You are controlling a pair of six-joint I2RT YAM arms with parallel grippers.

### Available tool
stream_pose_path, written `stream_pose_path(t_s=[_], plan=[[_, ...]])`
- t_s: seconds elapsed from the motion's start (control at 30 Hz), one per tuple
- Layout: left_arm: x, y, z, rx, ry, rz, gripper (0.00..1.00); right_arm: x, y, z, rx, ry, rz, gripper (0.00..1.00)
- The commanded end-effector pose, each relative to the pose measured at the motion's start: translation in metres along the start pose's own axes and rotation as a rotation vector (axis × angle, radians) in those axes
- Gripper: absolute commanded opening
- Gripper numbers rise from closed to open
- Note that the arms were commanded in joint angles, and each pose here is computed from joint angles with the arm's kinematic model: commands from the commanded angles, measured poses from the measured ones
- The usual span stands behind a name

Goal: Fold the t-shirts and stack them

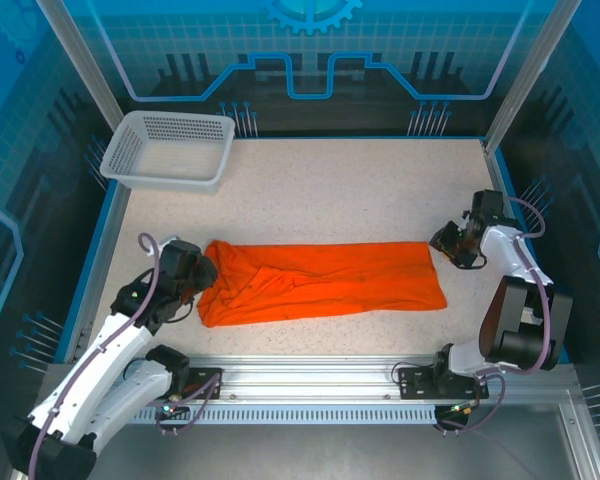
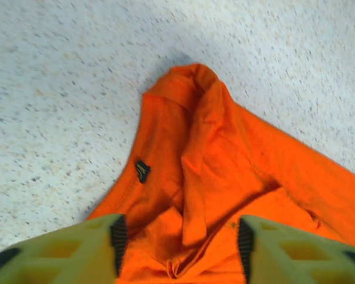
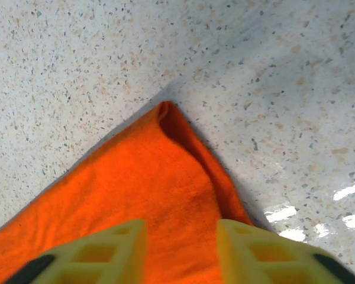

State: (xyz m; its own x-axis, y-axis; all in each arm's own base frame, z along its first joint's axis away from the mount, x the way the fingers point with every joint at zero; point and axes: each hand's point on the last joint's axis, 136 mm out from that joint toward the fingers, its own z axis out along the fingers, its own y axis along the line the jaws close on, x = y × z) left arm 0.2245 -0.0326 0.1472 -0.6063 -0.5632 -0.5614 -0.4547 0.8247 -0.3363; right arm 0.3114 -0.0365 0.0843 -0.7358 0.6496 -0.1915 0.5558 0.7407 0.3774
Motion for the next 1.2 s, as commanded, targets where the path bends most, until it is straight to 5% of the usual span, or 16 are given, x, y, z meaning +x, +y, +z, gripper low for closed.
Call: stream_pose_path(t_s=[0.0, 0.3, 0.43, 0.6, 0.9, 1.0, 1.17], plan=[[-0.015, 0.003, 0.002, -0.061, -0.041, -0.034, 0.62, -0.005, 0.005, -0.007, -0.052, -0.037, 0.03, 0.45], [-0.027, -0.033, 0.067, -0.055, 0.277, -0.064, 0.79, 0.006, 0.053, 0.012, -0.104, 0.071, -0.107, 0.45], [-0.031, -0.051, 0.103, -0.039, 0.424, -0.052, 0.71, 0.026, 0.068, 0.039, -0.064, 0.187, -0.177, 0.41], [-0.037, -0.062, 0.131, -0.016, 0.472, -0.009, 0.62, 0.044, 0.073, 0.07, 0.009, 0.285, -0.237, 0.38], [-0.033, -0.049, 0.161, -0.011, 0.504, 0.043, 0.54, 0.031, 0.07, 0.087, 0.087, 0.282, -0.229, 0.36], [-0.027, -0.051, 0.17, 0.008, 0.535, 0.025, 0.42, 0.027, 0.065, 0.093, 0.119, 0.286, -0.234, 0.36], [-0.032, -0.047, 0.173, 0.001, 0.497, 0.015, 0.08, 0.018, 0.057, 0.1, 0.131, 0.29, -0.176, 0.35]])
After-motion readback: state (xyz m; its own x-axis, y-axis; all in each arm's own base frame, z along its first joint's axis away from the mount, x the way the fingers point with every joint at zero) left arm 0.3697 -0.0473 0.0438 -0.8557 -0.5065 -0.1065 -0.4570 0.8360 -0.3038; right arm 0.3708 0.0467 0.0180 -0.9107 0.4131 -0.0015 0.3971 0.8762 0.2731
